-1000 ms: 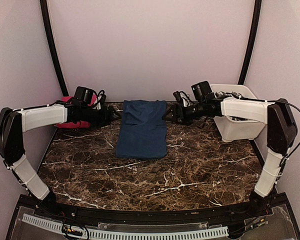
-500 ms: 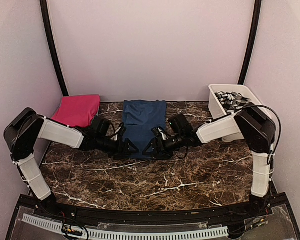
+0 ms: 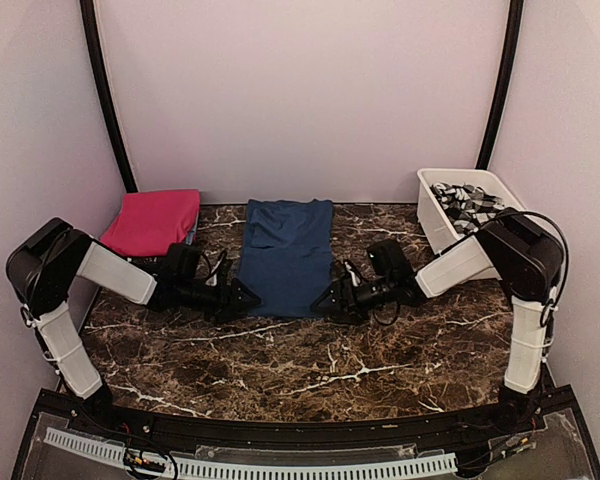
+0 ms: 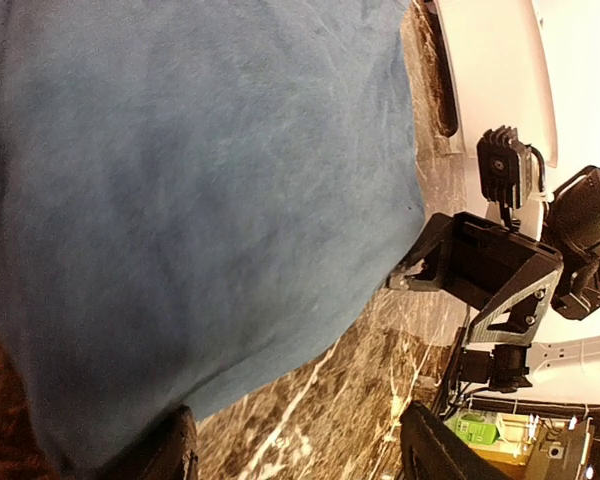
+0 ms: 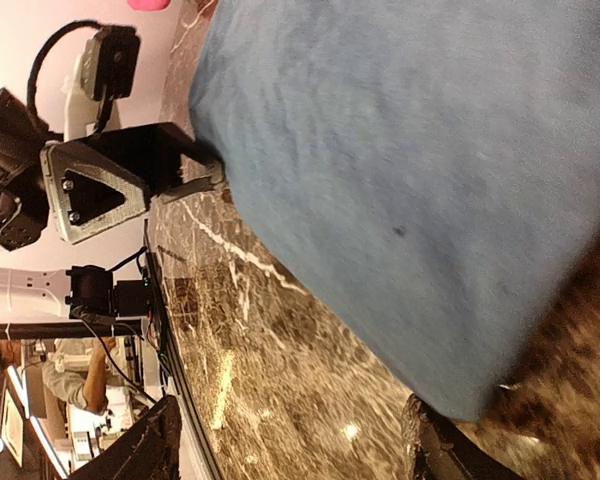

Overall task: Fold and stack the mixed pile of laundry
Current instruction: Smooth out the 2/3-rectangle-folded T-shirt at the center of the board.

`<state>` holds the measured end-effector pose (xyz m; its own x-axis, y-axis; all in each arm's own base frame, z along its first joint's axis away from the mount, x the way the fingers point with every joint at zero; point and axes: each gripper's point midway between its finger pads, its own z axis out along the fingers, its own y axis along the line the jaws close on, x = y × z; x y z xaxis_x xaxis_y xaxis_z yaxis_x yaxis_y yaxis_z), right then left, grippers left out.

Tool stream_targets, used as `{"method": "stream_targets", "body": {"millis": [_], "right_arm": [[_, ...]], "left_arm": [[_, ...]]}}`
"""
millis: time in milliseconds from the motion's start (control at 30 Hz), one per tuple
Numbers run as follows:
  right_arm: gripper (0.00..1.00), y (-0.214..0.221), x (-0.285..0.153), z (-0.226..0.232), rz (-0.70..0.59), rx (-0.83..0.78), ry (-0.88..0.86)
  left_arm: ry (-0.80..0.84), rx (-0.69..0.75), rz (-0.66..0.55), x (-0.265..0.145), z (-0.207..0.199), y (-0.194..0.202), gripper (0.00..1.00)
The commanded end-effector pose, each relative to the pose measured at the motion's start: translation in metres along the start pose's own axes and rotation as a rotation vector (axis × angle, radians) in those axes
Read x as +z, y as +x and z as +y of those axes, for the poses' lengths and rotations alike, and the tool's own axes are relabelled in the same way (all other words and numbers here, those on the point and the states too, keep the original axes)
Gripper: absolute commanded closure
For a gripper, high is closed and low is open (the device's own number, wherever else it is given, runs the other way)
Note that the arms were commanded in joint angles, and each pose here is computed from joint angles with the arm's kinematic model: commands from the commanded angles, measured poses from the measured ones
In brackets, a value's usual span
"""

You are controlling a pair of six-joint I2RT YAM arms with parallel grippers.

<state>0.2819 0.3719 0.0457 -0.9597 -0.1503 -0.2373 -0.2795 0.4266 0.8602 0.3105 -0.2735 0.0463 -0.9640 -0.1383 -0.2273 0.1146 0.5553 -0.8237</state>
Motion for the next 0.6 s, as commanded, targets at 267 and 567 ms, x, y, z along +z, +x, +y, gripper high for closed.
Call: {"method": "stream_targets", "body": {"millis": [267, 567], "right_arm": [[0.51, -0.006, -0.043, -0.021, -0.069, 0.002, 0.223], [0.55, -0.016, -0.009, -0.042, -0.025, 0.012, 0.203]], "left_arm": [[-0.309, -0.030, -0.112, -0.071, 0.036, -0.011, 0.42], [-0.330, -0.026, -0.083, -0.050, 0.055, -0.019, 0.53]]}}
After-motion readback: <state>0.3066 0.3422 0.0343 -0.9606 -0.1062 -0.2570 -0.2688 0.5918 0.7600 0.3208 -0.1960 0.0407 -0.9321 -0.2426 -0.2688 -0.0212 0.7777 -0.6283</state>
